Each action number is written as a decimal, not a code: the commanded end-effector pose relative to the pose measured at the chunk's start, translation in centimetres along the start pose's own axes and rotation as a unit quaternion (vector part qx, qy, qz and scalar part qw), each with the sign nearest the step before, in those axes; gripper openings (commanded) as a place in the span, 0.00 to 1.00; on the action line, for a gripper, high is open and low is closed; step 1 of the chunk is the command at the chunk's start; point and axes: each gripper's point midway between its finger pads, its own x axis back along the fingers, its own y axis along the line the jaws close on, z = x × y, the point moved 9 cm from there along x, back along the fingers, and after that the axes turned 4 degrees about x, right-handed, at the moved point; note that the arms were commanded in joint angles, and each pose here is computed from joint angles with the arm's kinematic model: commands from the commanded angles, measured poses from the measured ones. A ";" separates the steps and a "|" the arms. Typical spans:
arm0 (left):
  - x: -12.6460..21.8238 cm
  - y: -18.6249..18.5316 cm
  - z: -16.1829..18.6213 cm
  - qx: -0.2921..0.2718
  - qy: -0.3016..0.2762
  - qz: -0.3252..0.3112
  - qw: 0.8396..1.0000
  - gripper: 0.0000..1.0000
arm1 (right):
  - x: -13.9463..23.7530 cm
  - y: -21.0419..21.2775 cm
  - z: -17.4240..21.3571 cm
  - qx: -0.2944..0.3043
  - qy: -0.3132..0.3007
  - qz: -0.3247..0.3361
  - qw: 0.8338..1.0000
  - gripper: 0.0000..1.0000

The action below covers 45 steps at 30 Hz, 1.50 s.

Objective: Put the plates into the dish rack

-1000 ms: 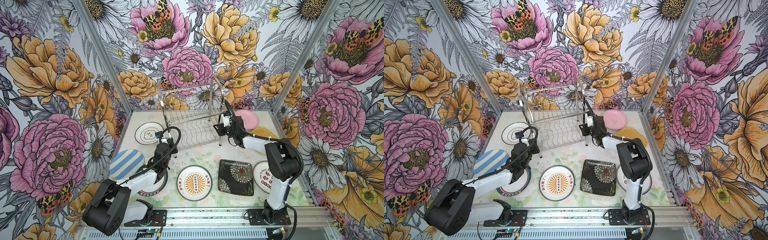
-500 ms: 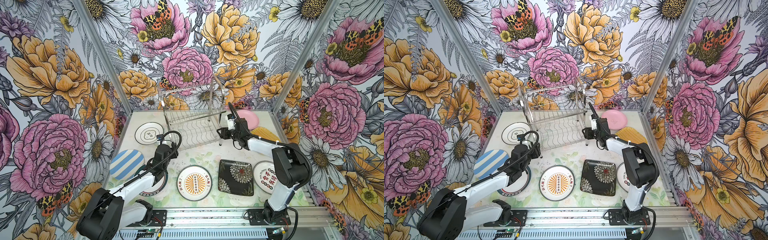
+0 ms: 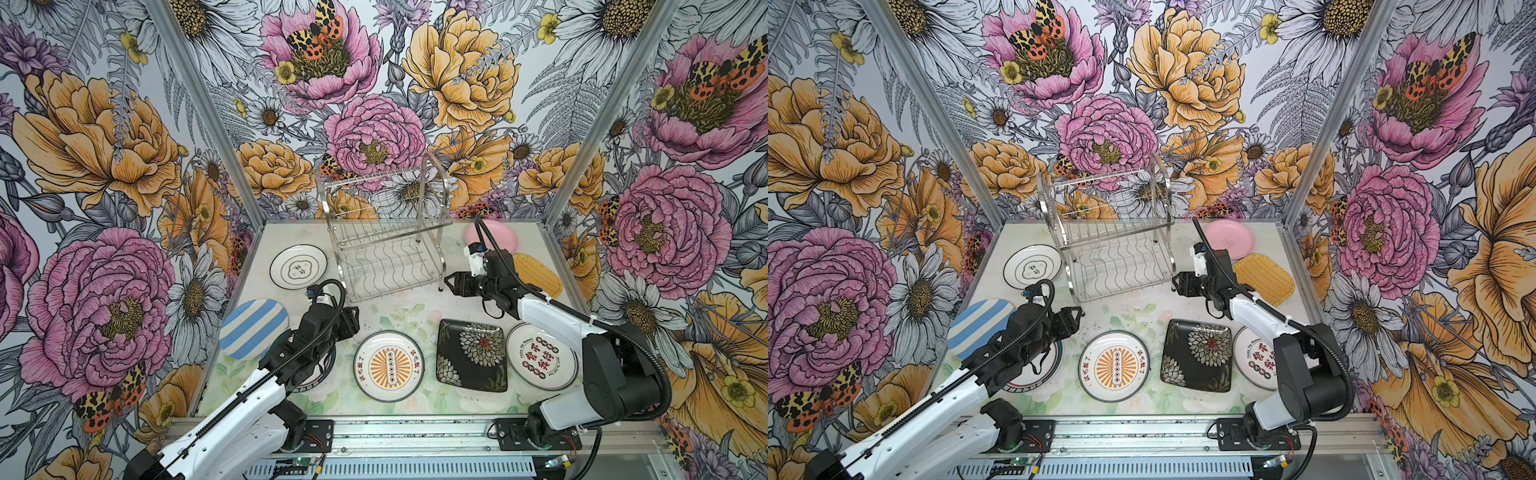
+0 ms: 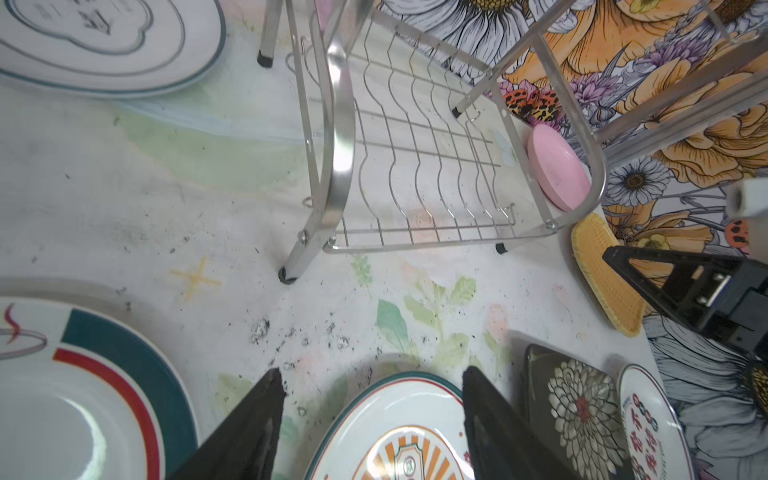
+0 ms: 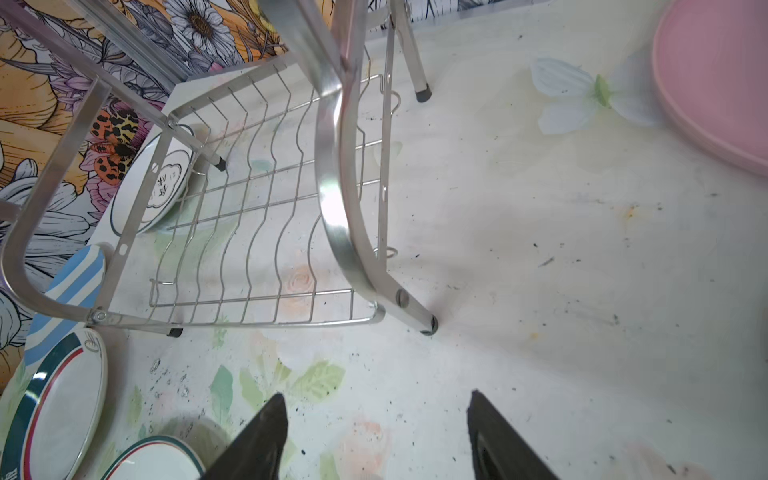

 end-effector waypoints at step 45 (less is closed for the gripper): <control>2.7 5.2 10.1 0.111 0.172 -0.095 0.974 0.72 | 1.7 0.8 2.1 -0.031 0.045 -0.070 0.996 0.69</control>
